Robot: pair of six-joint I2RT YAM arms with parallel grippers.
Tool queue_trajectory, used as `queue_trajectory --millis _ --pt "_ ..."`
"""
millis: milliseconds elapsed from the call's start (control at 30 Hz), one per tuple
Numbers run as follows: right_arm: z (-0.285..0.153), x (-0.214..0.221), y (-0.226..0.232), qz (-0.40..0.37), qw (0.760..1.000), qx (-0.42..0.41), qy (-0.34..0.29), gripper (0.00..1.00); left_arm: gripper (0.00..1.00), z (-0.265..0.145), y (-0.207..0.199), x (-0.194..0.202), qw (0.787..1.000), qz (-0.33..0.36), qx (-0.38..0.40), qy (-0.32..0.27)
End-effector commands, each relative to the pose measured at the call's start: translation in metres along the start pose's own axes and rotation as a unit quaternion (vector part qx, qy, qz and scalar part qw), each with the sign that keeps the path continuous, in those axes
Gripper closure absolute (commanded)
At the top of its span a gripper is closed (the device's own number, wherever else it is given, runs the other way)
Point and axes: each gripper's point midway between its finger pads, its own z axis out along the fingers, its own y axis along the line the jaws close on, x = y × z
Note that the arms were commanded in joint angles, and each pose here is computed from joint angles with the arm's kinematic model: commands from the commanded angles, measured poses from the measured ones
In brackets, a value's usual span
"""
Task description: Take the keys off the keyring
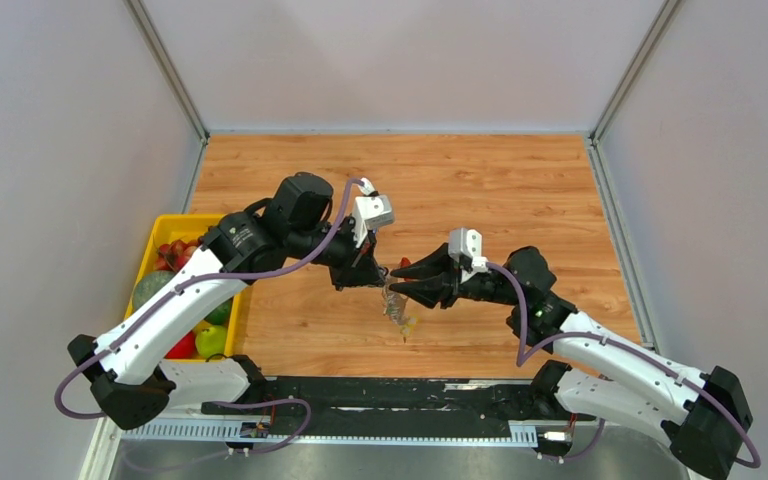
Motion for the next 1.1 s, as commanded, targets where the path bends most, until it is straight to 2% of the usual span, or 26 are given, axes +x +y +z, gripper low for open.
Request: queue_trajectory --millis 0,200,267,333,400,700,833,1067 --pt "0.006 -0.022 0.006 -0.007 1.0 -0.021 -0.022 0.68 1.0 -0.007 -0.011 -0.021 0.998 0.041 0.017 -0.032" --pt "0.01 -0.019 0.003 0.001 1.0 -0.02 -0.017 0.71 1.0 -0.004 -0.015 -0.024 0.998 0.043 0.026 -0.027" --pt "0.009 -0.02 0.003 0.0 1.0 -0.019 -0.018 0.78 1.0 -0.002 -0.016 -0.022 0.998 0.044 0.03 -0.022" --pt "0.008 -0.02 0.002 -0.004 1.0 -0.015 -0.019 0.92 1.0 0.001 -0.015 -0.02 0.998 0.044 0.029 -0.017" --pt "0.007 -0.022 0.002 -0.007 1.0 -0.012 -0.023 1.0 1.0 0.001 -0.012 -0.019 0.999 0.04 0.022 -0.014" --pt "-0.004 -0.033 0.007 -0.031 0.998 -0.006 -0.051 1.0 1.0 0.005 0.004 -0.016 0.999 -0.024 -0.024 0.002" --pt "-0.01 -0.04 0.012 -0.045 0.996 -0.009 -0.072 1.0 1.0 0.011 0.01 -0.011 0.998 -0.051 -0.025 0.008" --pt "-0.019 -0.052 0.017 -0.066 0.992 -0.005 -0.106 1.0 1.0 0.018 0.011 -0.003 0.998 -0.06 -0.014 0.018"
